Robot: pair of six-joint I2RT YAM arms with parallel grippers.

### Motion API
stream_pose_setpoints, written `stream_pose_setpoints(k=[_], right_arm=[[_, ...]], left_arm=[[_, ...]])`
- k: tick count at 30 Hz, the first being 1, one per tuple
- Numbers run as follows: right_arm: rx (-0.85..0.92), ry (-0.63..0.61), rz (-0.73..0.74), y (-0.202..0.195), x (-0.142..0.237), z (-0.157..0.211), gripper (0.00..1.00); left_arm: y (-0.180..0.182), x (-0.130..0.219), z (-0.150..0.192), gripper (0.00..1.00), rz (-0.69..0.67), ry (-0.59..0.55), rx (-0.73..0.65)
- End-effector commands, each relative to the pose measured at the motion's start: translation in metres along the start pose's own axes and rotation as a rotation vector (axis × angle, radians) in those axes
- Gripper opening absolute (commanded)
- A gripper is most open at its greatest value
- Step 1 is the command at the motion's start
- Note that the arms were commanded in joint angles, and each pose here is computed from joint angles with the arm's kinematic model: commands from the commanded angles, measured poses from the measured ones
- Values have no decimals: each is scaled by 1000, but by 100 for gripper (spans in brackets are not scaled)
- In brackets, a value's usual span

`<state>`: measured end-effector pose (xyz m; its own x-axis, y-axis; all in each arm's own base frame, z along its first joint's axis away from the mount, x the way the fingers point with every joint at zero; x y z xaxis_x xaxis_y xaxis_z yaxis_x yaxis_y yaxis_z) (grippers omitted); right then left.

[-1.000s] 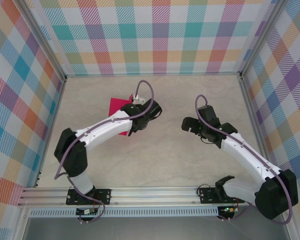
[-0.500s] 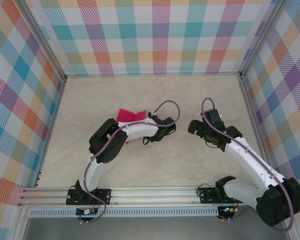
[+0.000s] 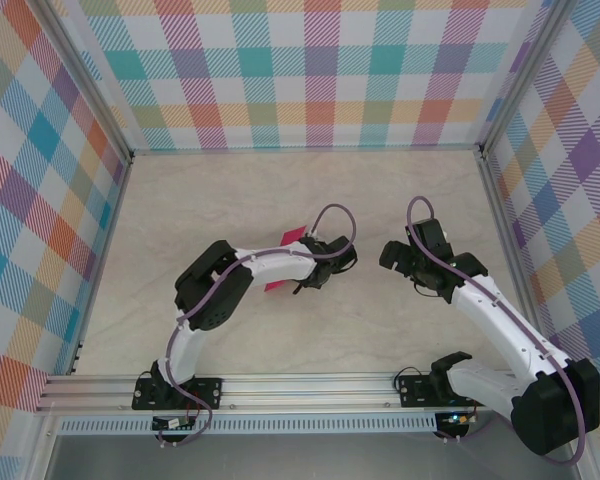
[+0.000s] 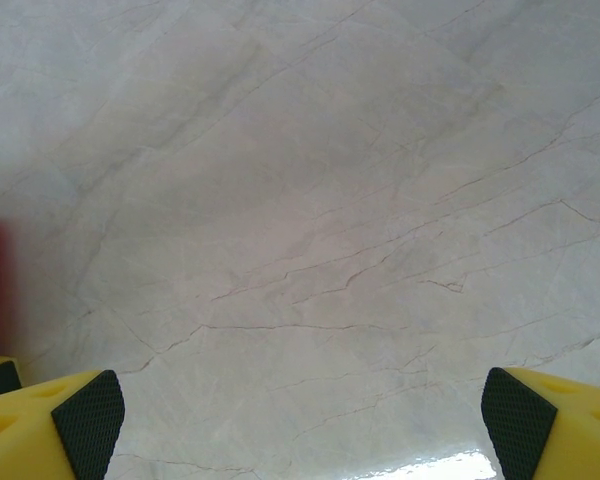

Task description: Fold a paper plane with a square sheet of paper (pick it up from the middle)

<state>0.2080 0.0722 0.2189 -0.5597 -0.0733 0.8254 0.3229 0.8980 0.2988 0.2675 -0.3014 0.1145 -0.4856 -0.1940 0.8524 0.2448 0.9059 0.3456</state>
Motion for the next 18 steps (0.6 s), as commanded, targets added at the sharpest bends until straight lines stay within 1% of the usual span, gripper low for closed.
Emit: stream_pose_setpoints(k=[1, 3, 7, 9, 11, 14, 16, 18], right_arm=[[-9, 23, -31, 0, -1, 1, 95], [12, 35, -80, 5, -2, 0, 95], [53, 78, -141, 17, -8, -4, 94], [79, 123, -188, 27, -13, -7, 92], [83, 159, -232, 36, -19, -10, 89], [85, 220, -340, 55, -28, -12, 85], [100, 266, -404, 75, -35, -9, 83], [136, 319, -441, 102, -44, -2, 81]], left_arm=[[1, 59, -14, 46, 333, -75, 147], [10, 81, -16, 51, 436, -115, 193], [35, 111, -15, 59, 531, -184, 271], [52, 118, -10, 60, 559, -207, 329], [69, 121, -3, 60, 573, -218, 389], [98, 116, 11, 65, 556, -235, 492], [118, 105, 23, 66, 524, -211, 578], [139, 88, 39, 68, 472, -160, 690]])
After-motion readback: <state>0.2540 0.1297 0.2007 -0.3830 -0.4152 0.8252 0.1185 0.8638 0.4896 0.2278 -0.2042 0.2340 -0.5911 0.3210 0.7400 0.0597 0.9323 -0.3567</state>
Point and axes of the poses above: each hand's point on the last joint's axis, 136 mm out from that joint toward the fingers, its own x axis back along the fingers, its own y axis along the line the jaws close on, z = x × y, the point moved 10 cm from there along x, back along the fingers, and after that the axes turned 3 degrees about -x, right-handed, at the moved point
